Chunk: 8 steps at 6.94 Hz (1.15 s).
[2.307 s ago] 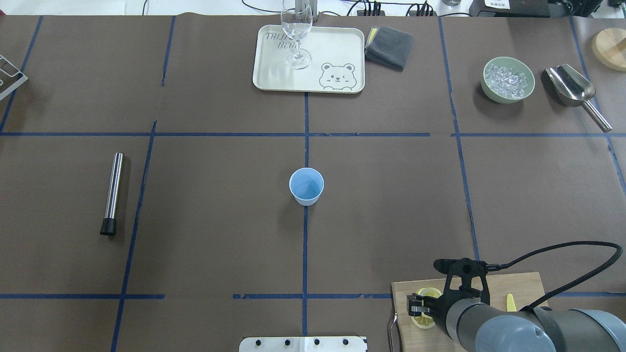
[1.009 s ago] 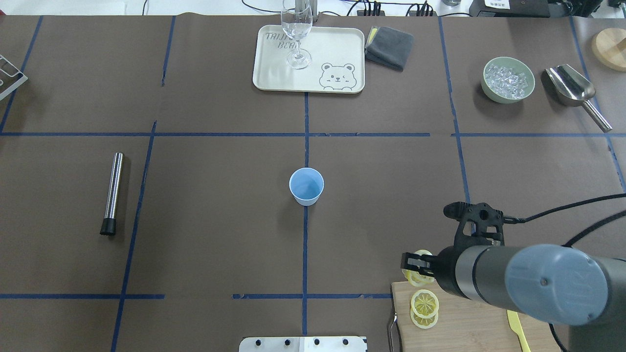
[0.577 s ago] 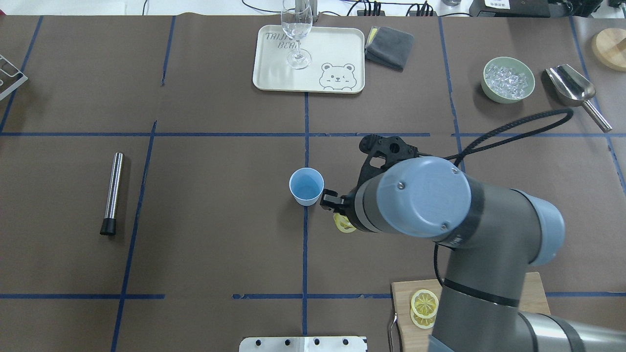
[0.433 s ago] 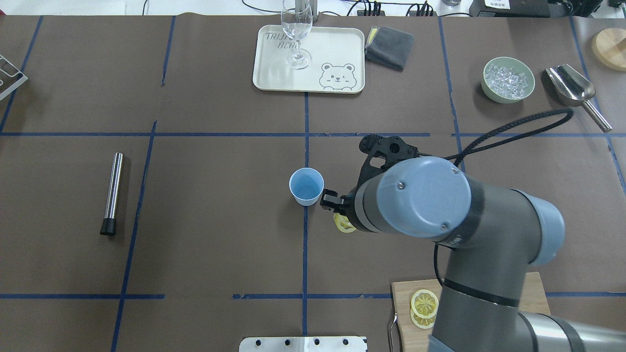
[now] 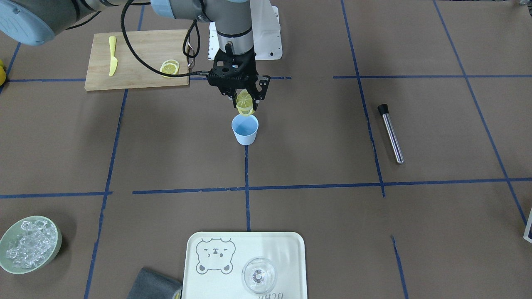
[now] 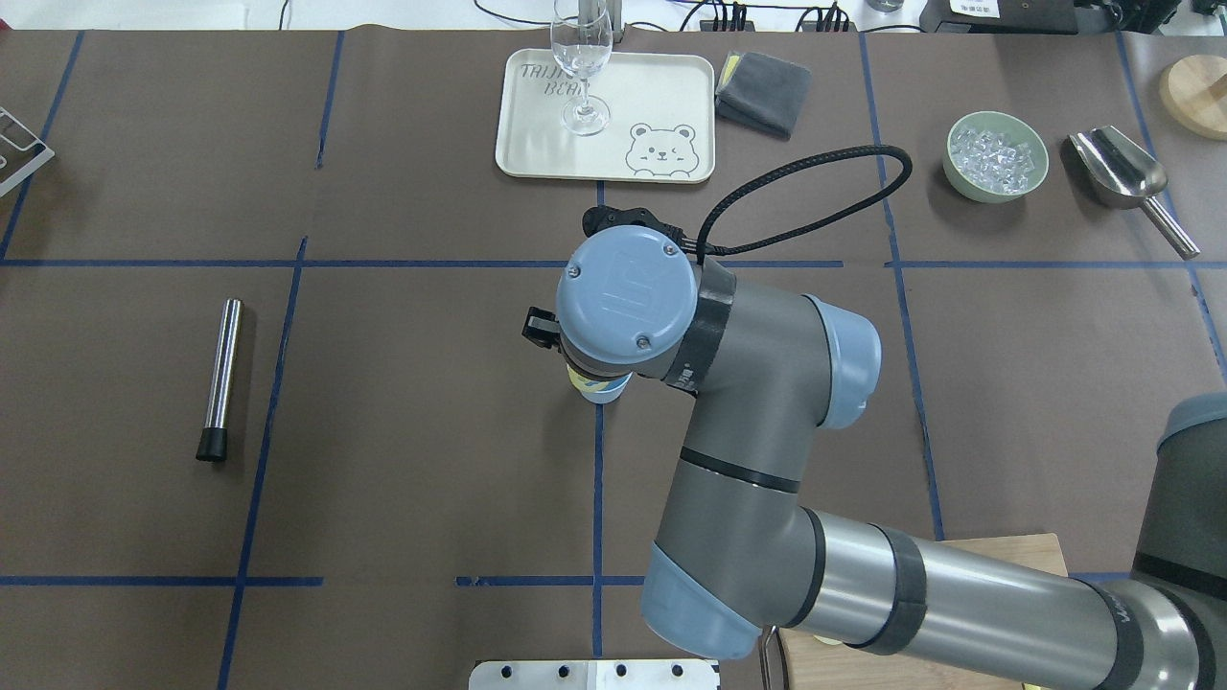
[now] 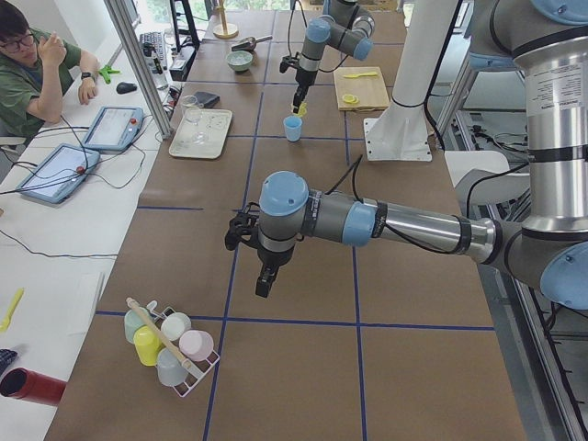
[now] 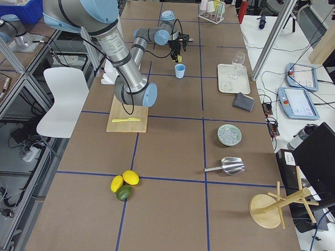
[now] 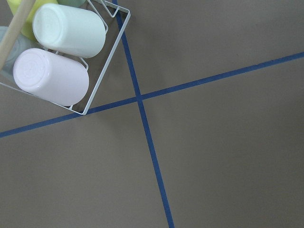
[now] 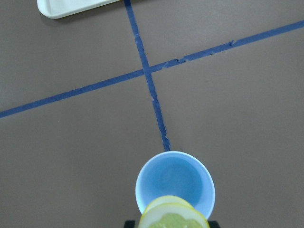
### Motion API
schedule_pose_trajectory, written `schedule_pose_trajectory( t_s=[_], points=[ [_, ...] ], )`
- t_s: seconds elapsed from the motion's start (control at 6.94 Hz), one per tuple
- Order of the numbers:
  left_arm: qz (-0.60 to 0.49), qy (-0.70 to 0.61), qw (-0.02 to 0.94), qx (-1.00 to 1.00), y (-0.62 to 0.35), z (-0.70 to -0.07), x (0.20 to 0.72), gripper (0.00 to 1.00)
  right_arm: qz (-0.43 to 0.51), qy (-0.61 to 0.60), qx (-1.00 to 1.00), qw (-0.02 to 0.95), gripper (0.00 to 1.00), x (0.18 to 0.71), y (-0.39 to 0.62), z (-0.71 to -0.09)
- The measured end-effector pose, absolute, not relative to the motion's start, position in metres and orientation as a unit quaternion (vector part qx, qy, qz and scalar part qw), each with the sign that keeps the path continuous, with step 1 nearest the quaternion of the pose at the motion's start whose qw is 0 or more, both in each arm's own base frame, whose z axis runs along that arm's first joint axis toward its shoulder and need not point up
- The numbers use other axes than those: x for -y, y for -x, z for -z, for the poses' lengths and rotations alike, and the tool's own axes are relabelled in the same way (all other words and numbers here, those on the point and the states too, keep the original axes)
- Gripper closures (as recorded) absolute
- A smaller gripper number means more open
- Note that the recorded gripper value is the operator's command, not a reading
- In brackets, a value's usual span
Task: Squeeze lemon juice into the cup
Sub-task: 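Lower the right gripper and release the lemon slice into the cup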
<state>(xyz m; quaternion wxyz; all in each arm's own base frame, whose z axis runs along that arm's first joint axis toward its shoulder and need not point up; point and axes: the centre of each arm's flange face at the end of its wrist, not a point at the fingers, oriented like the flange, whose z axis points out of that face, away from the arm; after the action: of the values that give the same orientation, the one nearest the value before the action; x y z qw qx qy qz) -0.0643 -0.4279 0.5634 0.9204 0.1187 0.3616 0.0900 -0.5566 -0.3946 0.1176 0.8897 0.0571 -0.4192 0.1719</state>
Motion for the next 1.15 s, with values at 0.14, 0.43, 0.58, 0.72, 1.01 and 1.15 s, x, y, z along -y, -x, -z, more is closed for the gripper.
schedule_pose_trajectory(
  t_s=[0.14,0.43,0.58,0.72,1.01,1.15],
  points=[
    [-0.090,-0.118,0.920,-0.362,0.064,-0.564,0.428,0.00,-0.170,-0.060,0.417,0.891,0.43,0.402,0.564,-0.119],
    [-0.090,-0.118,0.920,-0.362,0.064,-0.564,0.428,0.00,-0.169,-0.066,0.414,0.892,0.43,0.412,0.563,-0.122],
    [-0.090,-0.117,0.920,-0.362,0.064,-0.565,0.428,0.00,-0.168,-0.068,0.410,0.894,0.43,0.417,0.563,-0.125],
    [-0.090,-0.117,0.921,-0.362,0.064,-0.565,0.428,0.00,-0.166,-0.070,0.407,0.896,0.31,0.421,0.564,-0.128],
    [-0.090,-0.116,0.921,-0.362,0.064,-0.566,0.428,0.00,-0.165,-0.070,0.401,0.898,0.20,0.424,0.566,-0.132],
    [-0.090,-0.116,0.920,-0.362,0.064,-0.566,0.428,0.00,-0.165,-0.070,0.400,0.899,0.17,0.424,0.567,-0.134]
  ],
)
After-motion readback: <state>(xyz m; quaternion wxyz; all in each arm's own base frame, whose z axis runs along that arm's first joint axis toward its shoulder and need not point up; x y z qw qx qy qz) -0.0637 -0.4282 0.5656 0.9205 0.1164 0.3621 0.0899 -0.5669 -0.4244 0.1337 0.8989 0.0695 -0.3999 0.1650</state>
